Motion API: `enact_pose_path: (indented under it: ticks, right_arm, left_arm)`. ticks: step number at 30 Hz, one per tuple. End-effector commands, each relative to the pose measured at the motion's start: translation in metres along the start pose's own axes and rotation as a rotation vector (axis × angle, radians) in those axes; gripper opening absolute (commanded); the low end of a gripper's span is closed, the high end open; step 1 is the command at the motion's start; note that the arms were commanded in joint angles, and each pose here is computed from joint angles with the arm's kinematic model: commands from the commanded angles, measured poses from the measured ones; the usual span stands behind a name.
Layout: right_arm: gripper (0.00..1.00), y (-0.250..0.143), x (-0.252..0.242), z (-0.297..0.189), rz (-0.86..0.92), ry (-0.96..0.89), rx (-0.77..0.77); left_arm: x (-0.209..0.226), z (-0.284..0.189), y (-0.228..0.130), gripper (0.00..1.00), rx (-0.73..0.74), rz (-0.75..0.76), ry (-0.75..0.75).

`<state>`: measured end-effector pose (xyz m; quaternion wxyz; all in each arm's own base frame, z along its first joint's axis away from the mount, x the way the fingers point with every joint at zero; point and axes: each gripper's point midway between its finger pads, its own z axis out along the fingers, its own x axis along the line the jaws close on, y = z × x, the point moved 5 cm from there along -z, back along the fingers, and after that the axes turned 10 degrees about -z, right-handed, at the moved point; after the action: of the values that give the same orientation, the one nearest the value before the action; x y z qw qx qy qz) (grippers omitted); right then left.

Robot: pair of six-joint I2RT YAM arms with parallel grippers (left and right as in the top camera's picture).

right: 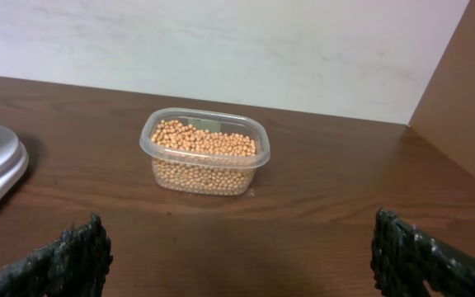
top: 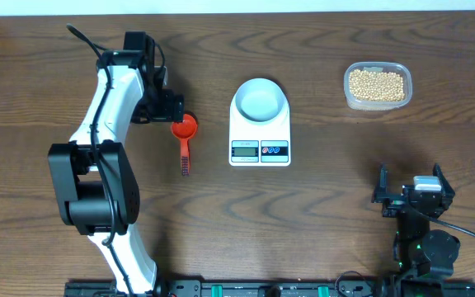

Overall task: Scoop item into bowl and weigh 50g on scale
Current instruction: 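Move the left gripper forward over the red scoop's bowl, then lower the left gripper and close it on the red scoop's rim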

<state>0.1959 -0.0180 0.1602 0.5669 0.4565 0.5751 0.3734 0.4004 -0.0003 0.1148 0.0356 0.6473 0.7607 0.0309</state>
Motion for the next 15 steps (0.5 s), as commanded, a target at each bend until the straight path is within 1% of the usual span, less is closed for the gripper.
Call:
enact_pose_path:
  ticks: [1,6,15]
  right_arm:
    - [0.99,-0.001,-0.001,0.000,-0.010,-0.003,0.002]
    - [0.99,-0.001,-0.001,0.000,-0.010,-0.003,0.002]
    - [0.99,-0.001,-0.001,0.000,-0.010,-0.003,0.002]
  left_arm:
    - [0.000,0.013,-0.009,0.98,0.036,0.012,-0.008]
    - [0.002,0.026,-0.018,0.98,0.057,0.012,-0.005]
    - [0.002,0.030,-0.018,0.98,0.052,0.012,-0.006]
